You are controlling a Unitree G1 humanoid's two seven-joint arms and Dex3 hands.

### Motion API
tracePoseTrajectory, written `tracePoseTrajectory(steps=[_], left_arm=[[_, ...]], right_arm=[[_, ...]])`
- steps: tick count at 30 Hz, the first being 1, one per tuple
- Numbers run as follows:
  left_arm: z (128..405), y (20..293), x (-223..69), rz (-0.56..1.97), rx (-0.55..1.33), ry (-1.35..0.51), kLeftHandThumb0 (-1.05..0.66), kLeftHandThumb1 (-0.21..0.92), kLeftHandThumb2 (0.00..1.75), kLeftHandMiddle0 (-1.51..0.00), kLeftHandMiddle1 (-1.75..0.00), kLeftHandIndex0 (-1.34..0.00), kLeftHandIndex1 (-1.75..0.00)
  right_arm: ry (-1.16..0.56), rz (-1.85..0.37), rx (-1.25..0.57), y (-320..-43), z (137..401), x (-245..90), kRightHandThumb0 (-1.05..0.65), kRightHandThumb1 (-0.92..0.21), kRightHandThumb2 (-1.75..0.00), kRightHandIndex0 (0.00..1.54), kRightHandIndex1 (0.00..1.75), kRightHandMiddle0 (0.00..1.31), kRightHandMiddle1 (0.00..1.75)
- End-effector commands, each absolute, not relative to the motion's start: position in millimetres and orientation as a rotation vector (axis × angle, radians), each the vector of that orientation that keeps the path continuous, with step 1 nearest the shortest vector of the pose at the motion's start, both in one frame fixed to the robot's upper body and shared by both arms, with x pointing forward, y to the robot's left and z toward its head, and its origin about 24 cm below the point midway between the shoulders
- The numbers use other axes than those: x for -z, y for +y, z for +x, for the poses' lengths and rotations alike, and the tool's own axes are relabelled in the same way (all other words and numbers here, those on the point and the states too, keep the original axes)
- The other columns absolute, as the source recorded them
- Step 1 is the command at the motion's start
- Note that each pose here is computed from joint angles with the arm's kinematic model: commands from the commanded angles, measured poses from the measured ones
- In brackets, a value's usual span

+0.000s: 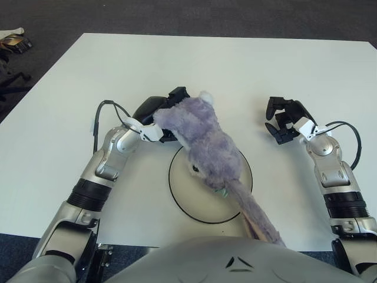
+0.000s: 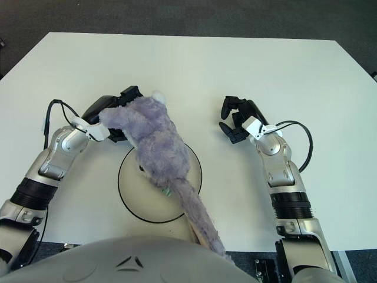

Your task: Put the doll into the plate.

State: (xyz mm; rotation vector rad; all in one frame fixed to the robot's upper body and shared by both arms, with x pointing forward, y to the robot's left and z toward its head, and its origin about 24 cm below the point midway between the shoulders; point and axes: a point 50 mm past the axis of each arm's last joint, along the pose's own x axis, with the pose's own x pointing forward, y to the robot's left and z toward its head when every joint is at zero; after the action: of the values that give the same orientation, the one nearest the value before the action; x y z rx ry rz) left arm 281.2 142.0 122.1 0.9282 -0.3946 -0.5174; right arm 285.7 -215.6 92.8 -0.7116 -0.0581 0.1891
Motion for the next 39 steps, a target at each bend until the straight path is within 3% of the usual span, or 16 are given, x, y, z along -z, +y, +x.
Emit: tracePoseTrajectory(steps=[1, 7, 17, 39], left_arm=[[284.1, 143.6, -132.1, 0.926, 0.516, -0.392, -0.46, 0.36, 1.17, -1.12, -1.75, -0.64, -1.63], [288.7, 148.4, -140.2, 0.915, 0.499, -0.377, -0.48, 0.31, 1.22, -1.09, -1.75, -0.68, -1.62], [294.8, 155.1, -154.9, 0.919, 0.475, -0.36, -0.53, 0.17, 1.48, -1.13, -1.75, -0.73, -1.74], [306.6, 157.0, -191.1, 0.998, 0.517, -0.347, -0.57, 0.1, 1.58, -1.2, -1.75, -0.8, -1.75]], right_arm=[[-0.055, -0.725, -0.199, -217.2, 284.6, -91.2, -0.52, -0.19, -1.46, 1.22, 1.75, 0.71, 1.75], [-0.047, -0.717, -0.206, -216.5, 284.6, -89.9, -0.52, -0.2, -1.46, 1.23, 1.75, 0.71, 1.75], [-0.049, -0.715, -0.219, -214.4, 284.0, -88.7, -0.52, -0.2, -1.45, 1.22, 1.75, 0.7, 1.75], [-0.082, -0.744, -0.232, -209.2, 283.5, -90.1, -0.52, -0.19, -1.46, 1.26, 1.75, 0.71, 1.75]])
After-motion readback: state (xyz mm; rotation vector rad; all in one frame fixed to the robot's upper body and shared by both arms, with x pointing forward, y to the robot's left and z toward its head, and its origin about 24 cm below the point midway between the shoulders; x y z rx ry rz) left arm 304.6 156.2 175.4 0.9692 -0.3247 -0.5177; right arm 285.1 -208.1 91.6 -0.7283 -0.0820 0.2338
